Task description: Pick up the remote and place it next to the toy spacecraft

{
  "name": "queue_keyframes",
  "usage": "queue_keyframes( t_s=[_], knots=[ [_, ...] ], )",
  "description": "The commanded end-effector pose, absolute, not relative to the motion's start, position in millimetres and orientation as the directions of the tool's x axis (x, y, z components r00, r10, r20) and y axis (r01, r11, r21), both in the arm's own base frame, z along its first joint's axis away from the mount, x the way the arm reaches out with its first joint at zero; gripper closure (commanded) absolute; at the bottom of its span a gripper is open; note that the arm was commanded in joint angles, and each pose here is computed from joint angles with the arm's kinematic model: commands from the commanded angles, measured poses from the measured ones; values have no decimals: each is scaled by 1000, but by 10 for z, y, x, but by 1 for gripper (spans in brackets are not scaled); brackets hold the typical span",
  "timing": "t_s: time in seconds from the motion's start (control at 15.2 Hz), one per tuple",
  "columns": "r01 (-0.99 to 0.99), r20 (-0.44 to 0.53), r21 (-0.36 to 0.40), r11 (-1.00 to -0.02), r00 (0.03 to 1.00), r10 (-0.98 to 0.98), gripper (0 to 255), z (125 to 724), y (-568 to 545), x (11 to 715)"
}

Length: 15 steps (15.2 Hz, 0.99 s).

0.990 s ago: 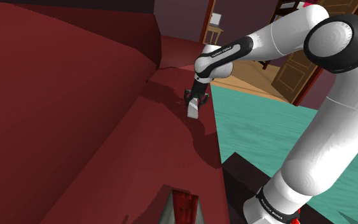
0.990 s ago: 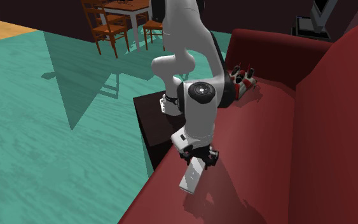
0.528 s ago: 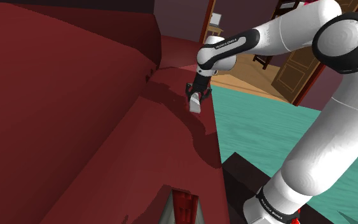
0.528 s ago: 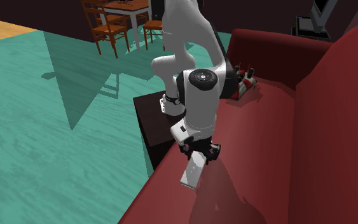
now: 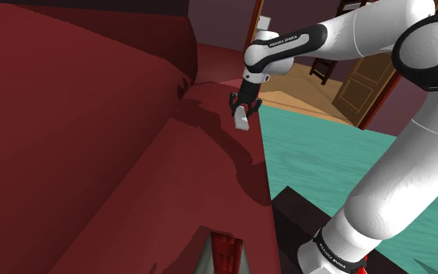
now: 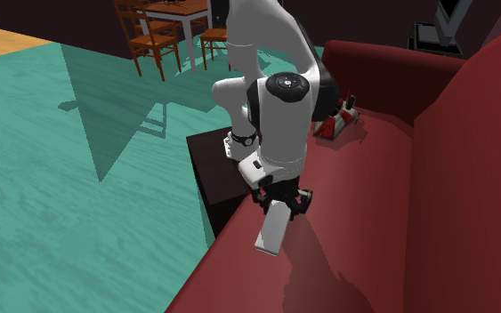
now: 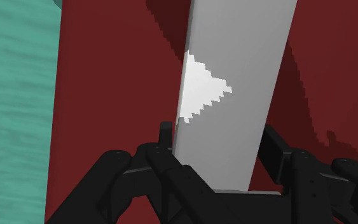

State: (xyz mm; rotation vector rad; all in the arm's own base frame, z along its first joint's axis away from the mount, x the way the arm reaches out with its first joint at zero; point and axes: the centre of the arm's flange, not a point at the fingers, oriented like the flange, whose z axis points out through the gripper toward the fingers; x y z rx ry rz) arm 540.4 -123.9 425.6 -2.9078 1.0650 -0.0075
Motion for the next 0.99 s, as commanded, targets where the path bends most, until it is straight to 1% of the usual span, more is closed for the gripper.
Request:
queue_keyframes(
  t_s=[0.0,0.79,0.92],
  knots=[
    [-645,-11,-44,-763,764,-646,255,4361,-1245,5398],
    [-645,-11,-44,-763,764,-646,255,4963,-1245,5397],
    [-645,-11,-44,-763,764,-646,255,4963,-995,5314]
  ],
)
